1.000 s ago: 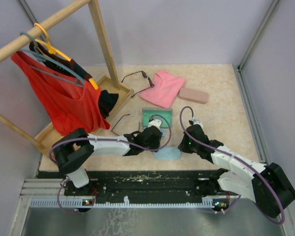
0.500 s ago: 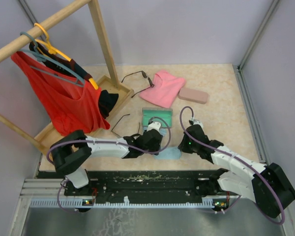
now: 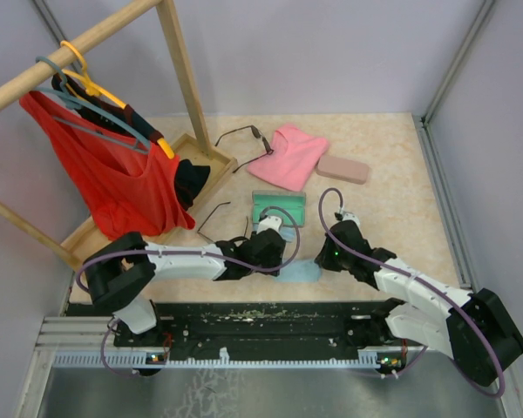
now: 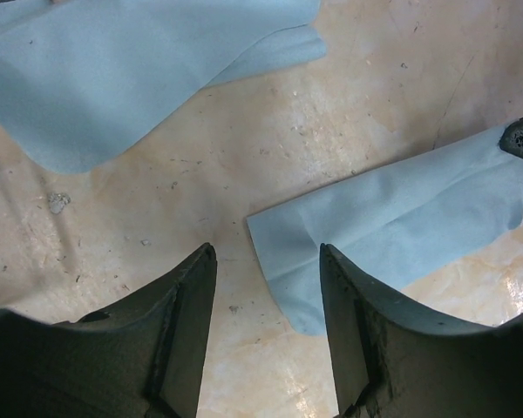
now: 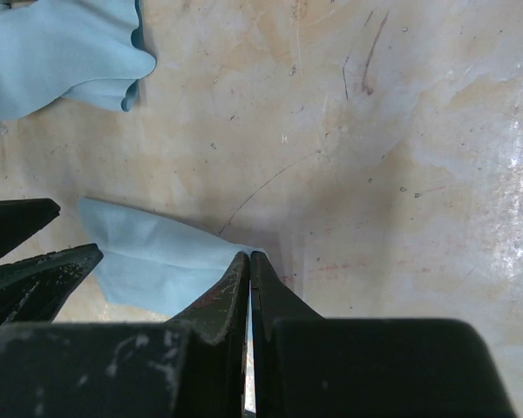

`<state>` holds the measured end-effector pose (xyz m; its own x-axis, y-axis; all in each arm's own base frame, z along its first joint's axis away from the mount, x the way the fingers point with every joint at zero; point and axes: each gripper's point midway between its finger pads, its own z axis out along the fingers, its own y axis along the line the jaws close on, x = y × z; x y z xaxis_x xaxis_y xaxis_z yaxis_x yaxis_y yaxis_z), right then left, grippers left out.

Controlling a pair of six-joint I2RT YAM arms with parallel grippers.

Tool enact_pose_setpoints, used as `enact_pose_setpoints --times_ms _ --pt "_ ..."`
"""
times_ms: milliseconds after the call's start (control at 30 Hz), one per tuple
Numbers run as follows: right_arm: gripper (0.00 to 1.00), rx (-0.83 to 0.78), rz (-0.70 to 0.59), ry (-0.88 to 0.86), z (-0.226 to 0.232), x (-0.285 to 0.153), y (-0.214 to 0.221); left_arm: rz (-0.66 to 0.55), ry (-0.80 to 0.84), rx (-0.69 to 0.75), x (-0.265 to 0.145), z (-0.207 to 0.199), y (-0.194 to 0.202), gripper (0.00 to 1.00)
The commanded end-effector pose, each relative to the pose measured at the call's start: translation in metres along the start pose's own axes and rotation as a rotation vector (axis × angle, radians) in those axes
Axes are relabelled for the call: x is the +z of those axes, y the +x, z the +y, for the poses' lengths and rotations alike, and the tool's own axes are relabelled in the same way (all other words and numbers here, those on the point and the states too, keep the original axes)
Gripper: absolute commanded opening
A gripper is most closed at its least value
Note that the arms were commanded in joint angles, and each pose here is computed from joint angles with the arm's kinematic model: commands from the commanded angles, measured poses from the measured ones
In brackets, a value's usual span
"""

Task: Organize the sunglasses
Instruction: Pick up the glasses cleaning cloth from the center of the board.

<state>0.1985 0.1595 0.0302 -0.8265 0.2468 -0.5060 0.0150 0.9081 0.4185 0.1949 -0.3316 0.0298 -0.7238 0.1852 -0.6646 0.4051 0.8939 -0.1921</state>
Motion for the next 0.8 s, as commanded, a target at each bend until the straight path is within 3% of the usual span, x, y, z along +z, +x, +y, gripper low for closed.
enact_pose_setpoints --times_ms 0,500,767 --pt "0.0 0.012 -0.056 -0.042 0.011 0.0 -0.016 0.029 0.003 0.002 0.003 -0.001 0.009 0.57" --pt "0.0 0.012 -0.055 -0.045 0.011 0.0 -0.015 0.09 -0.134 0.087 0.015 0.018 0.03 0.48" --pt "0.0 0.01 -0.056 -0.043 0.011 0.0 -0.016 0.101 -0.131 0.101 0.012 0.017 0.038 0.39"
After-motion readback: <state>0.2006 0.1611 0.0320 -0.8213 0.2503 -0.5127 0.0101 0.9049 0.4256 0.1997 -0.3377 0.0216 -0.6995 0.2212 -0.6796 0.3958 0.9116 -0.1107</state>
